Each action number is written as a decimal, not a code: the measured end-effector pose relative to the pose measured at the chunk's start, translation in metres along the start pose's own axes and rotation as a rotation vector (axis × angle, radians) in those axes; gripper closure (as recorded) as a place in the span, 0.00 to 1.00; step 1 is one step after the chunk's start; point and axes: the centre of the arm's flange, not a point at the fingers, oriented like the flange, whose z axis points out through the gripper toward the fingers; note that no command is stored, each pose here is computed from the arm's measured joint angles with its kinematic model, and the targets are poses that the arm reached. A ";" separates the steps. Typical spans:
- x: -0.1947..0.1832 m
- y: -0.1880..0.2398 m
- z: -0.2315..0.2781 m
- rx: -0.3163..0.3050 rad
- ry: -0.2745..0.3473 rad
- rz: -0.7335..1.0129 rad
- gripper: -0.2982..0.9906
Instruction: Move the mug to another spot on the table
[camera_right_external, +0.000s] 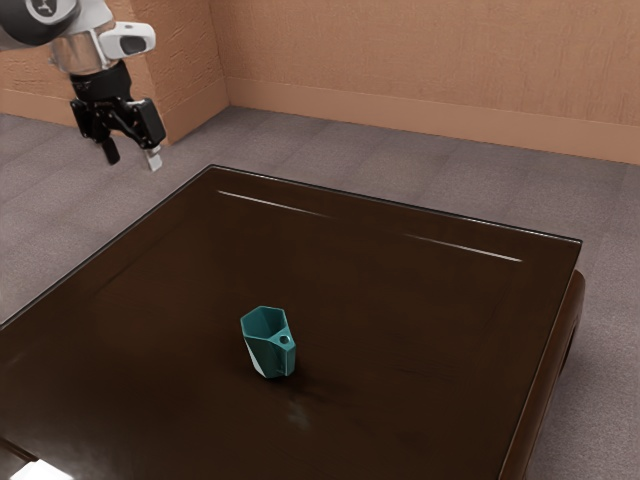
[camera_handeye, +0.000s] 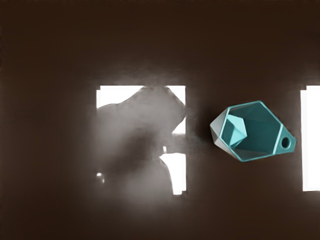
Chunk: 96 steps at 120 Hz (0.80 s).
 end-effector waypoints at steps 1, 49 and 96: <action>0.000 0.000 0.000 0.000 0.001 0.000 0.25; -0.002 0.167 0.009 0.070 0.061 0.354 0.25; -0.011 0.274 0.092 0.320 -0.068 1.114 0.25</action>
